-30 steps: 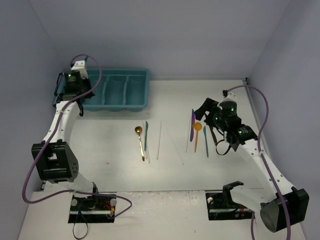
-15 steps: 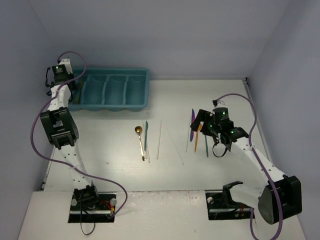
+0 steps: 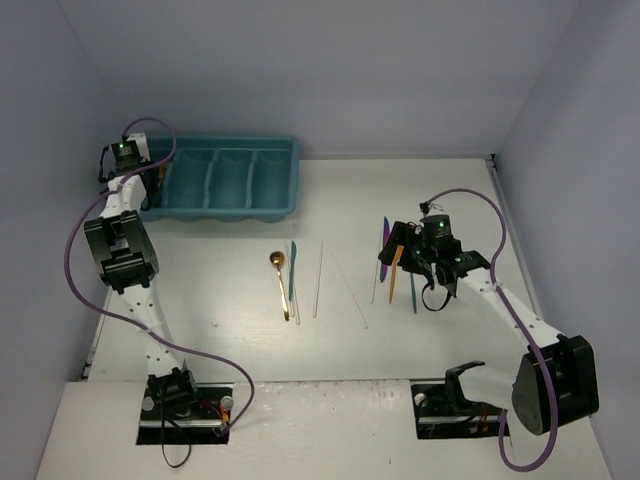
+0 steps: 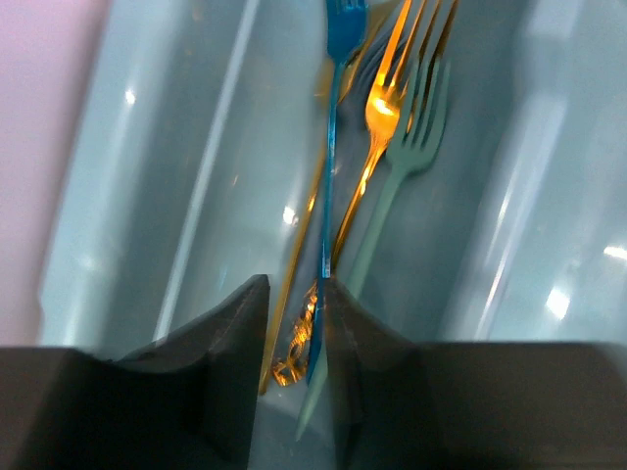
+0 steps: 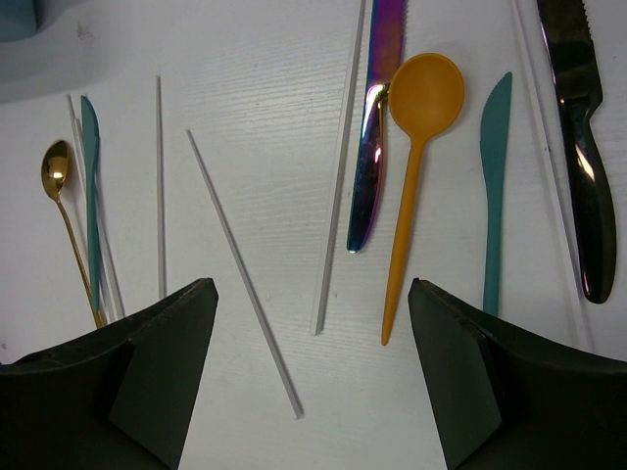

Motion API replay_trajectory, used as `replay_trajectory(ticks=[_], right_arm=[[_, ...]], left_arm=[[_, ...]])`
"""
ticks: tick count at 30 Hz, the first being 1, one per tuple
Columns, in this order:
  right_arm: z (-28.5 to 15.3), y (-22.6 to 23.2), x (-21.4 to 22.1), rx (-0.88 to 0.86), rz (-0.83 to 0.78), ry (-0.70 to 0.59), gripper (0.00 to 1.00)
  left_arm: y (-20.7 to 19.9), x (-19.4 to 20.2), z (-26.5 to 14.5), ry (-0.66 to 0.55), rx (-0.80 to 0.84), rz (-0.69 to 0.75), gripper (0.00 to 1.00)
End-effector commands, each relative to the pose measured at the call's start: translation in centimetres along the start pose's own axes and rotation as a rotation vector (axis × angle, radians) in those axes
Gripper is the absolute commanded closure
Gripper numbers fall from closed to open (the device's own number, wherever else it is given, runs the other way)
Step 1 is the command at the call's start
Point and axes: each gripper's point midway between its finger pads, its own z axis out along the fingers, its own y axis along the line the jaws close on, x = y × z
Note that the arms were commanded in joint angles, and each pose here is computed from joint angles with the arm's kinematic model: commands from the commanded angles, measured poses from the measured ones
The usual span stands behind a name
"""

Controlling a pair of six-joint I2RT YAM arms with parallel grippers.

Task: Sort the eating utensils into containers

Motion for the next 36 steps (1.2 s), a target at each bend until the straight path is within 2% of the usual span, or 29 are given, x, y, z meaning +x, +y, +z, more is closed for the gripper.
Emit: replay_trajectory(ticks=[1,7,12,14,18,21,22,25,28,31,36], right_arm=[[-1.1,1.4,-1.7,-0.061,0.002,-0.072,0.24],[-2.6,1.9,-2.4,-0.093,-0.003,-0.122,0.24],[-3.4,1.9,-3.0,-0.093,-0.015,-0.161,0.24],[-3.6,1.9,-3.2,-0.094,-0.020,-0.169,0.24],[-4.0,2.1,-3.5,-0.102,-0.030,-0.182,0.24],[-4.3,2.3,-3.7,-0.108,-0.037,-0.192,0.24],[-4.4,2.2,-3.8,-0.107,-0.037,-0.196,0.24],[-4.7,2.2,-3.7,-0.110,-0.039,-0.202,0.24],[-4.9,2.1,-3.4,-0.113,-0.033,-0.205,0.24],[-5.1,1.9,-2.9,-0.113,-0.025,-0.203,0.24],[-5.5,1.7,-2.2,-0.117,-0.022,-0.193,0.24]], left_arm=[[1.6,-6.8,-5.8,-0.175,-0.040,0.013,0.70],[1.6,-9.3,-10.8,-0.250,-0.037,-0.035,0.66],[-0.8,-9.9,-18.0,-0.305,-0.011,-0.170,0.50],[-3.4,-8.7,-21.0,-0.297,-0.004,-0.217,0.41],[-10.2,-4.6,-26.8,-0.265,0.095,-0.285,0.36],[-16.0,-1.0,-31.6,-0.269,0.220,-0.229,0.35],[-15.8,0.0,-31.7,-0.259,0.207,-0.233,0.35],[-21.2,5.1,-33.9,-0.185,0.297,-0.184,0.35],[-23.1,9.1,-33.9,-0.110,0.285,-0.144,0.35],[-25.3,12.7,-32.4,-0.018,0.289,-0.133,0.35],[-28.3,15.7,-30.0,0.098,0.295,-0.109,0.39]])
